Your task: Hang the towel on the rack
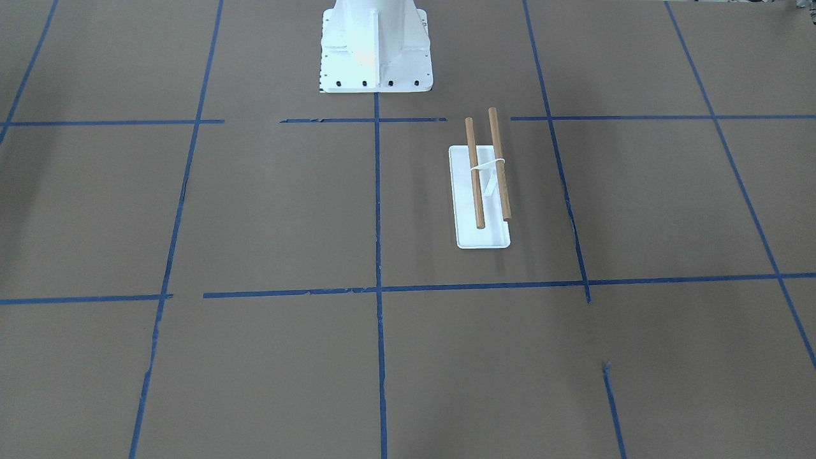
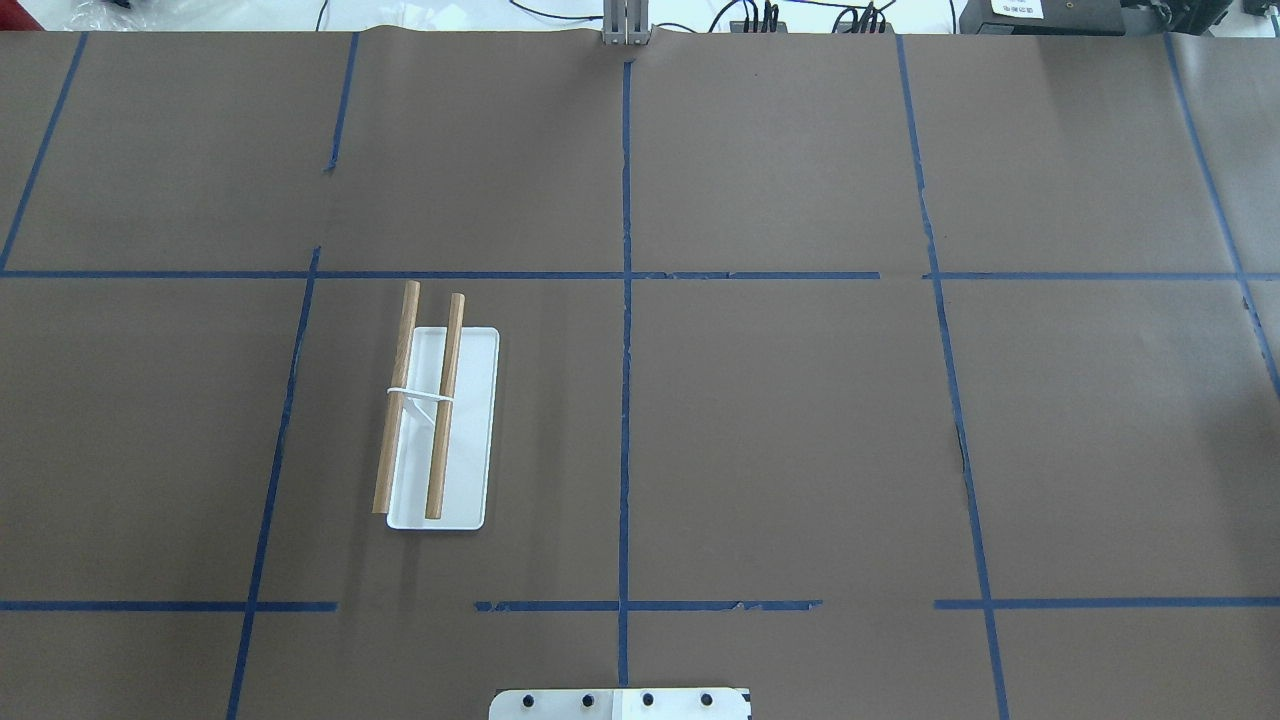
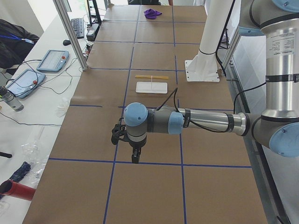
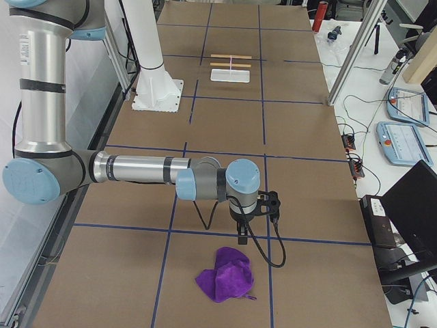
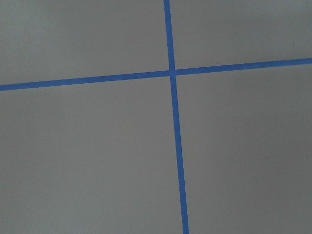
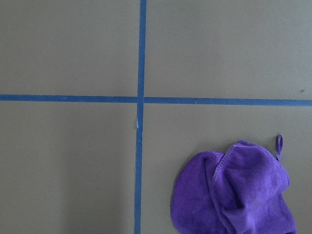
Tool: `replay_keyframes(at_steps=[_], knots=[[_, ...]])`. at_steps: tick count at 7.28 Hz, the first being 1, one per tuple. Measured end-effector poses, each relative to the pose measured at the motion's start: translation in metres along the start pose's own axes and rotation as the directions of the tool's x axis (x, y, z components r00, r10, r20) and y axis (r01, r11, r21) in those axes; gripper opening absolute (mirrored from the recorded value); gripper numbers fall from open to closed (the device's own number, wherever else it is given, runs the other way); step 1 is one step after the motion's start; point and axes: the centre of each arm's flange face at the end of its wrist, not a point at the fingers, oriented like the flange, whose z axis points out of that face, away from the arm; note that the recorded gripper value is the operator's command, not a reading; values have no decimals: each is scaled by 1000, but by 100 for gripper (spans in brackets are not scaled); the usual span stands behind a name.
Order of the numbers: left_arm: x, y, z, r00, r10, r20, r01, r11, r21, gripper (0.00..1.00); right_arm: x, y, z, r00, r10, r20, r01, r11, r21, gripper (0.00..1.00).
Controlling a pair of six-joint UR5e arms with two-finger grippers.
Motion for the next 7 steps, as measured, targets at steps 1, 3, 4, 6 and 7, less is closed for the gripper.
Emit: replay_keyframes(at_steps=[1, 3, 4, 6, 7], knots=[[2, -1, -2, 1000, 4, 0, -4, 1000, 4, 100, 0, 0, 0, 1000, 0, 0, 0, 1000, 0, 100], [8, -3, -7, 1000, 16, 0, -16, 1000, 14, 100, -4, 0, -4, 999, -41, -1, 41, 999, 35, 100], [13, -9, -10, 1000, 25, 0, -25, 999, 24, 100, -2, 8, -3, 995, -102, -7, 102, 991, 83, 100], [32, -43, -29, 996, 91, 5, -91, 992, 89, 100, 15, 40, 16, 982, -186, -11, 186, 973, 136, 100], [38, -61, -35, 990, 140, 11, -140, 980, 138, 100, 24, 52, 26, 975, -222, -15, 222, 966, 133, 100]])
